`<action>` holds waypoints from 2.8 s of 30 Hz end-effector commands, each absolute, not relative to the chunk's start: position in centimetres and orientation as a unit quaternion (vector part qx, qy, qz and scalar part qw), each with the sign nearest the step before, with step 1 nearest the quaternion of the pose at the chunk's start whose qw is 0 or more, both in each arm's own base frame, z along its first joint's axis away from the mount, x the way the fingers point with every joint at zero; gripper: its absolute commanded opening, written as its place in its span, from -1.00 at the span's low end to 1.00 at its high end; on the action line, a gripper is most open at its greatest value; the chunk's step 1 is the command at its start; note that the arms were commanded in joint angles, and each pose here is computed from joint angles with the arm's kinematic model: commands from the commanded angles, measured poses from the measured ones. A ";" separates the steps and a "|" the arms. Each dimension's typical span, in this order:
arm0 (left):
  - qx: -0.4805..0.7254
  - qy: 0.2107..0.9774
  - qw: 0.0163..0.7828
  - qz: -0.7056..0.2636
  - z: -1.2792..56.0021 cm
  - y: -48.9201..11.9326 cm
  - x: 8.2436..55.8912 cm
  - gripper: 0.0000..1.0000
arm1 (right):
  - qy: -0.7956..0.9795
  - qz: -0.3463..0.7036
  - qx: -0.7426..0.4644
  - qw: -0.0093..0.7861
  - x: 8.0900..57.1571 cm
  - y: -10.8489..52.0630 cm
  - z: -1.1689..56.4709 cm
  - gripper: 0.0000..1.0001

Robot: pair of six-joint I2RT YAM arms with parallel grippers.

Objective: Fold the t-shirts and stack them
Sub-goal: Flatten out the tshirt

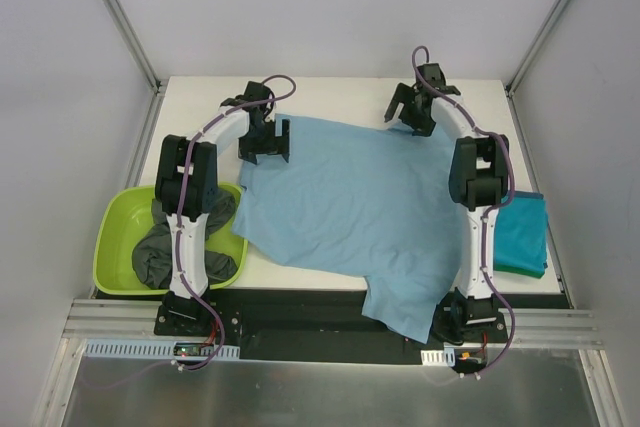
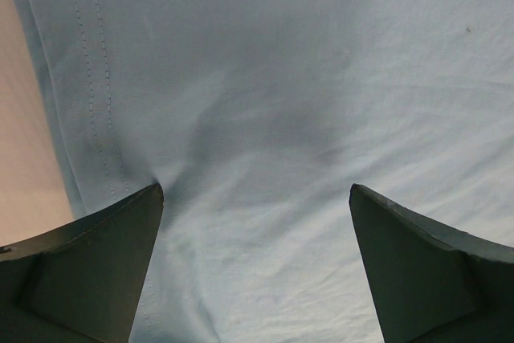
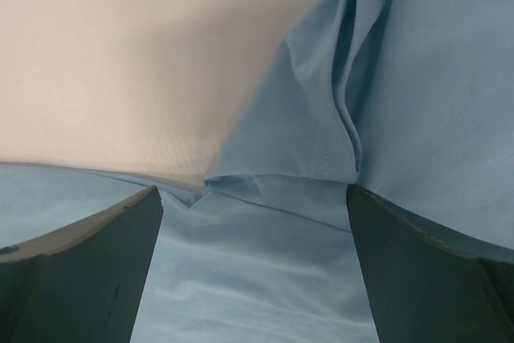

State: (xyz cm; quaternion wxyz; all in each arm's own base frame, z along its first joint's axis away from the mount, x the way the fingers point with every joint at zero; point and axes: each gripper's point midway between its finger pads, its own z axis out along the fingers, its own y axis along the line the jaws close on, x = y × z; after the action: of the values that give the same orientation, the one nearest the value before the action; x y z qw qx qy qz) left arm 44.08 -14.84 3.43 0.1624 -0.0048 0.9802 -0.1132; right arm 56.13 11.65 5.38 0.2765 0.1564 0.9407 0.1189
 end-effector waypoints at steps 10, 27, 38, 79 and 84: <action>0.001 0.982 0.161 -0.100 3.2 -14.0 43.8 0.98 | 0.837 0.202 0.246 0.446 65.6 13.5 7.9 0.96; -0.002 0.977 0.185 -0.108 5.5 -13.8 44.1 0.98 | 0.855 0.196 0.067 0.475 63.1 18.1 17.5 0.93; -0.002 0.967 0.201 -0.158 8.2 -15.7 44.9 0.98 | 0.955 0.057 0.068 0.282 45.5 9.9 12.4 0.93; -0.034 0.945 0.240 -0.217 5.2 -14.1 56.9 0.98 | 0.914 0.208 0.194 0.290 62.4 5.7 4.9 0.93; -0.011 0.939 0.262 -0.221 6.7 -14.2 57.6 0.98 | 0.893 0.174 0.199 0.363 65.6 3.9 6.0 0.93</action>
State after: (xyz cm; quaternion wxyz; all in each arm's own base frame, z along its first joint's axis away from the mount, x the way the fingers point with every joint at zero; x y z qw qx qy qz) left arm 56.78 -14.41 4.95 0.2385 -0.0377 0.9458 -0.2173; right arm 62.02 6.09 4.94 0.2885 0.1864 0.9176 0.1999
